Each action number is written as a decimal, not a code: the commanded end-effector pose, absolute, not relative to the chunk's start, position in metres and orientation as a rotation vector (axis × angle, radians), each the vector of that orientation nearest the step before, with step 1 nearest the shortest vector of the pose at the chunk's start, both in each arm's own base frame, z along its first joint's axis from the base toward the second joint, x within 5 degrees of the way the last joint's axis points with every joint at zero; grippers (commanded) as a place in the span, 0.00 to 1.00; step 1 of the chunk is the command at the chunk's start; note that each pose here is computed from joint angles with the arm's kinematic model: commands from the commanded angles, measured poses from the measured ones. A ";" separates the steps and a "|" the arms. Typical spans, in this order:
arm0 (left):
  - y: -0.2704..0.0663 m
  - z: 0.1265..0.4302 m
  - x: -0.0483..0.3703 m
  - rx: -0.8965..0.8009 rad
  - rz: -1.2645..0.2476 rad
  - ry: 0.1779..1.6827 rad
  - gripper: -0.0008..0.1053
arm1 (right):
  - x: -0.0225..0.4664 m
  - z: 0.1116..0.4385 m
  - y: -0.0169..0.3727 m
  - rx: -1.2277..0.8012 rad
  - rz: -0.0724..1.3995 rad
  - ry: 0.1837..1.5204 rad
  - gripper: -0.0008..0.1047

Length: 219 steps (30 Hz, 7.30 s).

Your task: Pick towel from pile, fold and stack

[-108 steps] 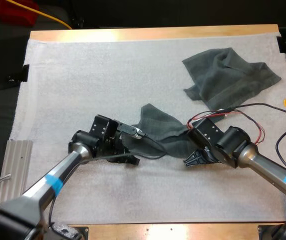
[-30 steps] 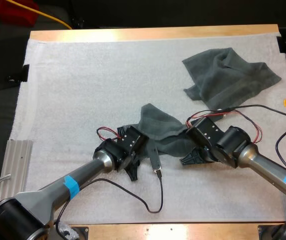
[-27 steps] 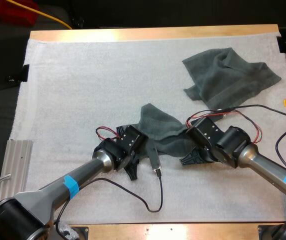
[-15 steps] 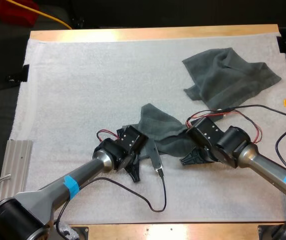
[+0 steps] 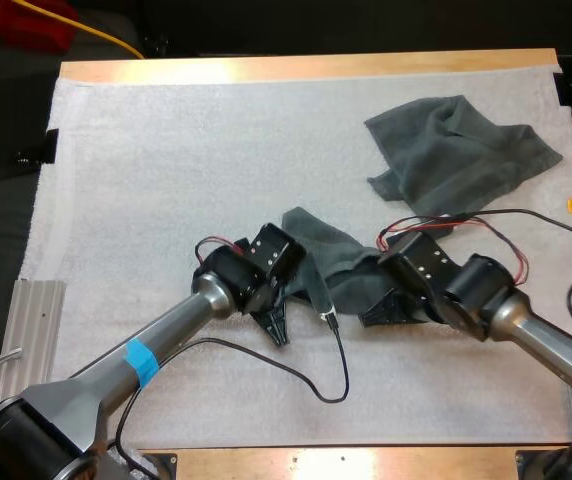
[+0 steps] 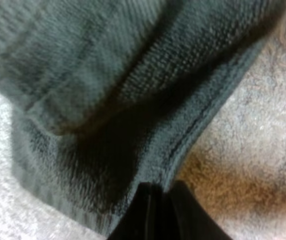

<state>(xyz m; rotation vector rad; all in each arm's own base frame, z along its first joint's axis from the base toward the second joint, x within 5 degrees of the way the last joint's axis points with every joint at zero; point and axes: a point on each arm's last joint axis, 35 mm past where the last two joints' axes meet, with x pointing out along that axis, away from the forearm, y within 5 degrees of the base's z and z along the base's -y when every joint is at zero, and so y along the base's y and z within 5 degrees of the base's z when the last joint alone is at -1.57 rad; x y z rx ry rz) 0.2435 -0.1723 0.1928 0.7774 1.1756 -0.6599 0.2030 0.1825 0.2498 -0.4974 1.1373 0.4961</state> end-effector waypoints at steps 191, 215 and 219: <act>-0.118 0.276 0.337 0.258 -0.492 1.263 0.01 | 0.297 0.264 0.173 0.032 0.238 1.076 0.02; -0.122 0.253 0.361 0.274 -0.349 1.216 0.30 | 0.310 0.248 0.172 0.001 0.099 1.037 0.04; -0.122 0.253 0.362 0.277 -0.341 1.208 0.66 | 0.311 0.248 0.172 0.004 0.100 1.032 0.24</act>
